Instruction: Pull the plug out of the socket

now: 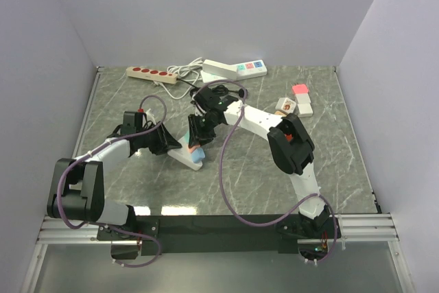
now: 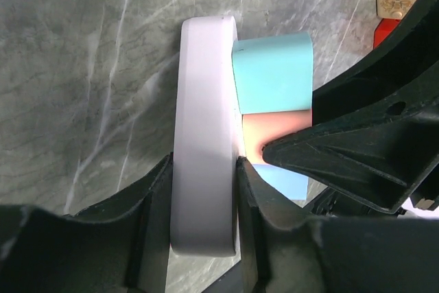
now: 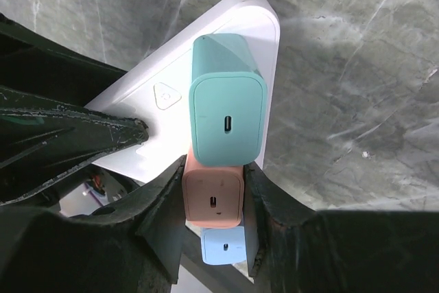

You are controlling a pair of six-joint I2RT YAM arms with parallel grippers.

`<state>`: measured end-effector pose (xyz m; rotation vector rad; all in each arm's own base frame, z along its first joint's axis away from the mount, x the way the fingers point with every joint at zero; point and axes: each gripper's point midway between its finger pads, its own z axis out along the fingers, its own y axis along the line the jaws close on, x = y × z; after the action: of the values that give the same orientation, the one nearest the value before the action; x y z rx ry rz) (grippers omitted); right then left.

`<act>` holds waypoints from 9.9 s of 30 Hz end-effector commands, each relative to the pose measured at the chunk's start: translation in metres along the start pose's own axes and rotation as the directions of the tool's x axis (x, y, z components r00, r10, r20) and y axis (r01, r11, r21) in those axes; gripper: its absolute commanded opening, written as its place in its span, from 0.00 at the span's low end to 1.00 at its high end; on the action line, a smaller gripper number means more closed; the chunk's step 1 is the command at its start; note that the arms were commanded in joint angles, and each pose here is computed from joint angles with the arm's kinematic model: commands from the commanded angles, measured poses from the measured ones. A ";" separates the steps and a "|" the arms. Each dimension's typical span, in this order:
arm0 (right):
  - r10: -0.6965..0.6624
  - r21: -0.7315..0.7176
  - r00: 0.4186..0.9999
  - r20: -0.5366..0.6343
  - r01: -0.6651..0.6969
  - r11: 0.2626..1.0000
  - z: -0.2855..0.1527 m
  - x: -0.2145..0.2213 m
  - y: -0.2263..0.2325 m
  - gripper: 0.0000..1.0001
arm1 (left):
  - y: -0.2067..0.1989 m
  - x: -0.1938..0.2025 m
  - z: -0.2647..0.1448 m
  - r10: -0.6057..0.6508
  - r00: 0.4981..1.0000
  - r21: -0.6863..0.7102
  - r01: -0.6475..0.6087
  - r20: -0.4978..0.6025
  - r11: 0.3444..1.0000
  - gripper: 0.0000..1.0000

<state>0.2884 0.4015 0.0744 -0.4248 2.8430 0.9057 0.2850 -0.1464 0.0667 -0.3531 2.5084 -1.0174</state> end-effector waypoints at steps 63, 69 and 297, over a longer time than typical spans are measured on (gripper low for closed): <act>0.391 0.176 0.640 0.662 -0.639 0.749 -0.251 -0.088 -0.271 0.94 | -0.018 0.014 0.025 0.057 0.993 0.119 -0.045 -0.104 0.992 0.01; 0.287 0.076 0.789 0.543 -0.387 0.919 -0.232 -0.078 -0.179 0.95 | -0.021 0.023 0.035 0.073 0.988 0.133 -0.054 -0.140 0.990 0.01; 0.416 -0.005 0.721 0.554 -0.497 0.868 -0.248 -0.011 -0.180 0.99 | 0.103 -0.275 0.071 -0.657 0.584 0.184 0.665 0.476 0.724 0.26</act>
<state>0.3407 0.1114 0.1672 0.5953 2.4863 0.6744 0.5545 -0.0233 0.0651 -1.2875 1.8616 -1.0470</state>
